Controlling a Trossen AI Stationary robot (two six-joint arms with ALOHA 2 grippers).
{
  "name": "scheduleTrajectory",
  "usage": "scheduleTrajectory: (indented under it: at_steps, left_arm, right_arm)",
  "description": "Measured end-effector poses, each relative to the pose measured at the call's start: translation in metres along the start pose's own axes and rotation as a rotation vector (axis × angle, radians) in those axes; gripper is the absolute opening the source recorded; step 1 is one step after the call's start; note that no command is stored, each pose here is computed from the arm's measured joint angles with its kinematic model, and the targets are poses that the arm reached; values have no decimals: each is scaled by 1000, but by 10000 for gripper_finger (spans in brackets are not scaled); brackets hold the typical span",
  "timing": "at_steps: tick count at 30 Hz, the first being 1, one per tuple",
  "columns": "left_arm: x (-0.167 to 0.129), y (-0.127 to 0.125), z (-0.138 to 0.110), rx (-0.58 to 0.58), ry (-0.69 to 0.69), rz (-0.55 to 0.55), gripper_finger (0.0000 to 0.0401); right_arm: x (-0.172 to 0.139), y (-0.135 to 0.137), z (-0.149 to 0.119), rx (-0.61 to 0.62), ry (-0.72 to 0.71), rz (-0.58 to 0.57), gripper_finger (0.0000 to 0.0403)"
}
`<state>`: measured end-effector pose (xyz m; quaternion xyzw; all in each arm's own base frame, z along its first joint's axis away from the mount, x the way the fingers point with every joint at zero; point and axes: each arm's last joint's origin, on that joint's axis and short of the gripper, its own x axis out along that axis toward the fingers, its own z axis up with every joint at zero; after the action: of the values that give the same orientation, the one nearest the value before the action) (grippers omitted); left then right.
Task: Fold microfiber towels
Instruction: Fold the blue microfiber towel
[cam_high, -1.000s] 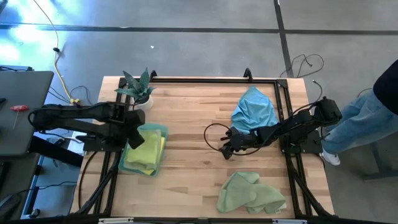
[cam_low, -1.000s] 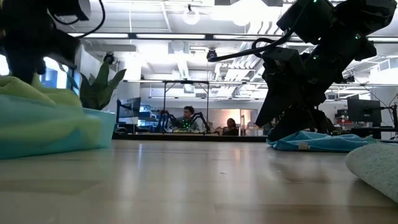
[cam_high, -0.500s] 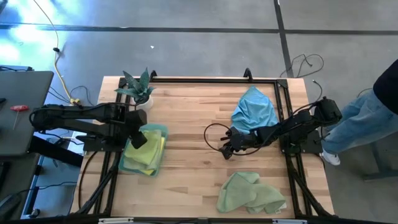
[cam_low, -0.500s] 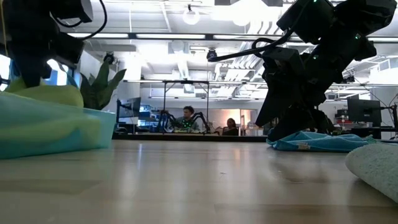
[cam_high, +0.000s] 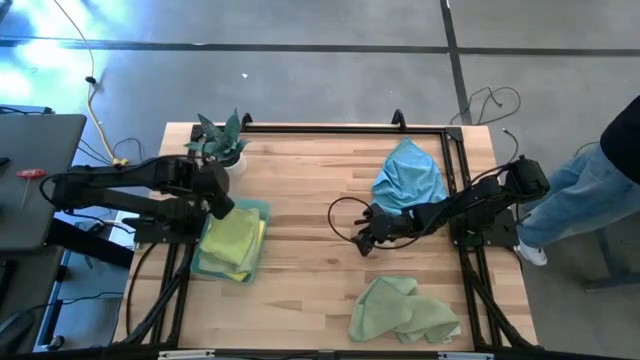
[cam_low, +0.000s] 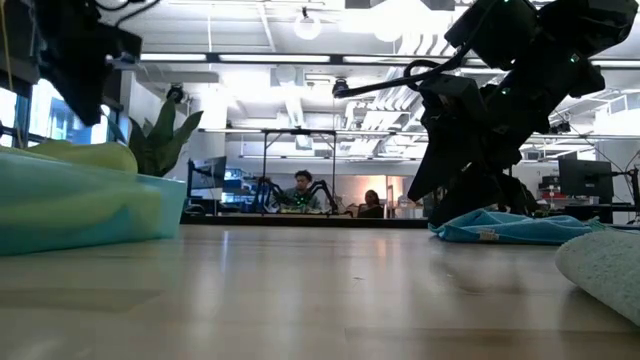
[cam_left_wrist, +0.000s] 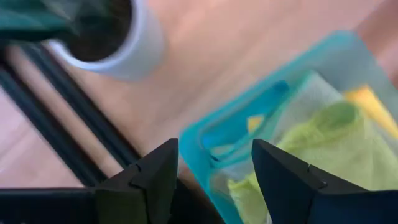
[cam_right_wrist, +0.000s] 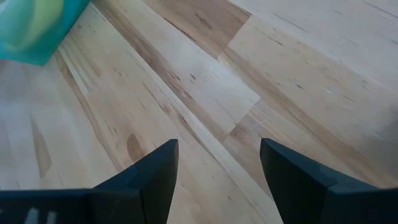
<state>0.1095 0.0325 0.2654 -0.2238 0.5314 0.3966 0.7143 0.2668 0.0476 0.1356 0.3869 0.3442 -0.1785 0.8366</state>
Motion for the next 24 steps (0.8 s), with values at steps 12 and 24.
scheduleTrajectory:
  at_steps: [12, 24]
  left_arm:
    - [-49, -29, 48, -57, -517, -360, 193]
    - [-81, -51, 73, -5, -862, -663, 193]
  right_arm:
    - [0, 6, 4, 255, -29, 66, 220]
    - [-9, 25, 14, 232, -10, 130, 220]
